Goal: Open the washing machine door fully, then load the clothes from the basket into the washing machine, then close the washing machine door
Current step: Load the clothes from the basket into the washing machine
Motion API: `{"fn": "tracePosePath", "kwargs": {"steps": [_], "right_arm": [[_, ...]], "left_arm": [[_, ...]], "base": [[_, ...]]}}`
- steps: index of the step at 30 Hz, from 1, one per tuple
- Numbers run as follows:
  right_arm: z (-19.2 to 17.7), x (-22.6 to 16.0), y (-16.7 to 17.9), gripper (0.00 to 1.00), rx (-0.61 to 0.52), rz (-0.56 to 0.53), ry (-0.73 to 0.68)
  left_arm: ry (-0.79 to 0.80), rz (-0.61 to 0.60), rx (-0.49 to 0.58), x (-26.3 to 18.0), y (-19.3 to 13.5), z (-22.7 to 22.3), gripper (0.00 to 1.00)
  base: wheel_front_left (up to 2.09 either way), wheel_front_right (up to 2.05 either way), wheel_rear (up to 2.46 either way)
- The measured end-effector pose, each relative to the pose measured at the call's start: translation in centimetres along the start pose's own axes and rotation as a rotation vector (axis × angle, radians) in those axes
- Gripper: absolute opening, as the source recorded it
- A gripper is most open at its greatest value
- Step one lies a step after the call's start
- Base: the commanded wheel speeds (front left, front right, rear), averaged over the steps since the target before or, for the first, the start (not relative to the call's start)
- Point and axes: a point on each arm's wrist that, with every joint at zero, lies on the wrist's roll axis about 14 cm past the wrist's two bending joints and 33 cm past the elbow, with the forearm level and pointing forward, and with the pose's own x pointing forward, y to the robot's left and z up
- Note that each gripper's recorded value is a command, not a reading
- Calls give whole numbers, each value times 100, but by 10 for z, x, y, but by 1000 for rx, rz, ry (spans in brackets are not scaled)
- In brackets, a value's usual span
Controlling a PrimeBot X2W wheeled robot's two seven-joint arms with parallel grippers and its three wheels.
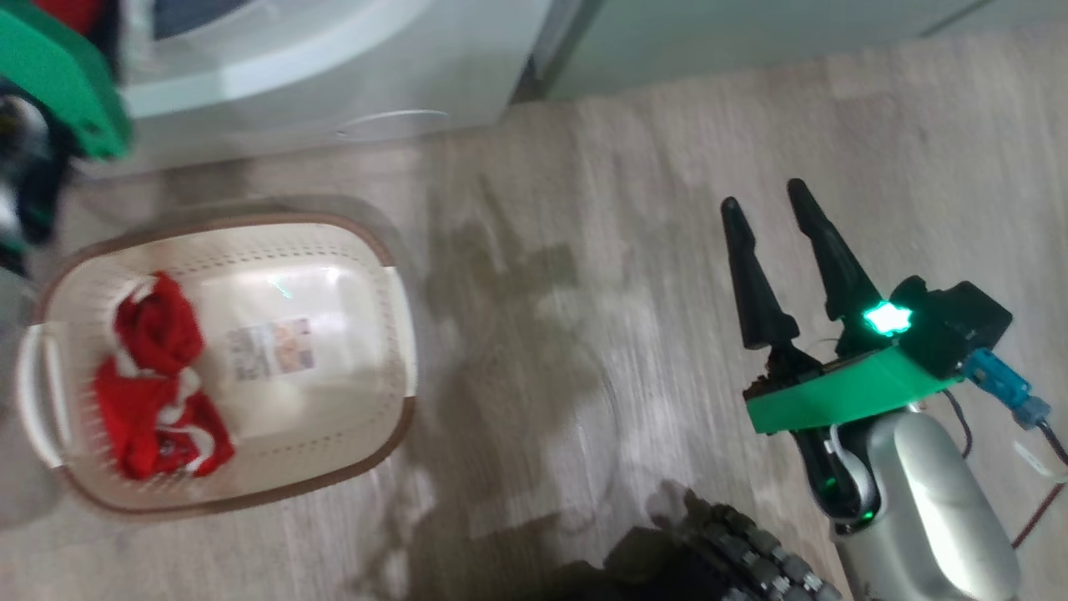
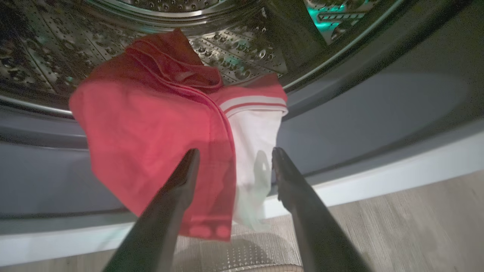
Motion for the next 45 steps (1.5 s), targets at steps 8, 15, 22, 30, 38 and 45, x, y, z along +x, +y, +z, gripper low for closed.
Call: {"fn": "tracePosePath", "kwargs": {"steps": [8,15,22,30,38,45], "right_arm": [[-10,2,-19,100,18,-52,18],[-9,1,-28,100,18,-79,20],[-8,1,-30,100,26,-87,15],[-11,1,-35,100,36,-102,22],[-15,8,-38,100,33,-106,28],[-28,8,-49,100,34,-137,65]], "left_arm": [[254,-19,54,49,12,-25,100],[453,0,110,57,22,-46,100],[496,30,145,60,28,-48,0],[298,83,230,78,34,-12,0],[-26,139,281,103,48,51,0],[-264,176,319,126,61,84,0]], "base": [[0,0,0],[0,0,0],[0,0,0],[0,0,0],[0,0,0],[0,0,0]]}}
